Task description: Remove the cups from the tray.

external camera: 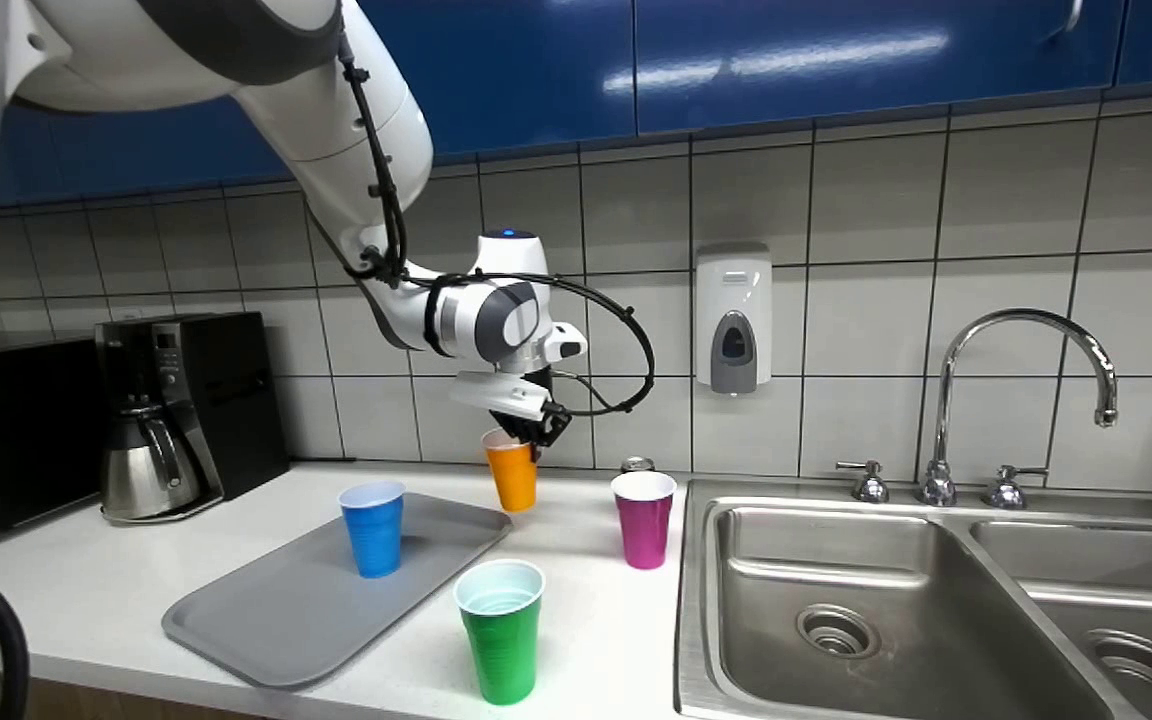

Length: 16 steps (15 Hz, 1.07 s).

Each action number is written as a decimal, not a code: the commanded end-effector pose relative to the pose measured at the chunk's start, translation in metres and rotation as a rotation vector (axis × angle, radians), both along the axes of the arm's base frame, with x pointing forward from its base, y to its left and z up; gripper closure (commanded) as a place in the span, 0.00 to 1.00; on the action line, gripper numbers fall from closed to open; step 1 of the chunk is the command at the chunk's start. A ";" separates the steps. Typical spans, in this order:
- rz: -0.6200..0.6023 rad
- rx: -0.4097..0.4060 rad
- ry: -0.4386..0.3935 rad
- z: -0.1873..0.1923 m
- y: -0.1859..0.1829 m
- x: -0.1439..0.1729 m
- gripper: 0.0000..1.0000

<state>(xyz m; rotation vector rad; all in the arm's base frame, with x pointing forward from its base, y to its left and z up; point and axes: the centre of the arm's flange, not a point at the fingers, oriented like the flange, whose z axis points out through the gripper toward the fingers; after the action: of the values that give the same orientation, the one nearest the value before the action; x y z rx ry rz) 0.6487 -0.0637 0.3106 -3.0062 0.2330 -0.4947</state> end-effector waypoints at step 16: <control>-0.016 -0.004 0.054 -0.031 -0.042 -0.003 0.99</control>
<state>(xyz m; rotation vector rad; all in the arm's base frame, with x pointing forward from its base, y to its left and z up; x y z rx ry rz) 0.6424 -0.0987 0.2816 -3.0270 0.2973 -0.4322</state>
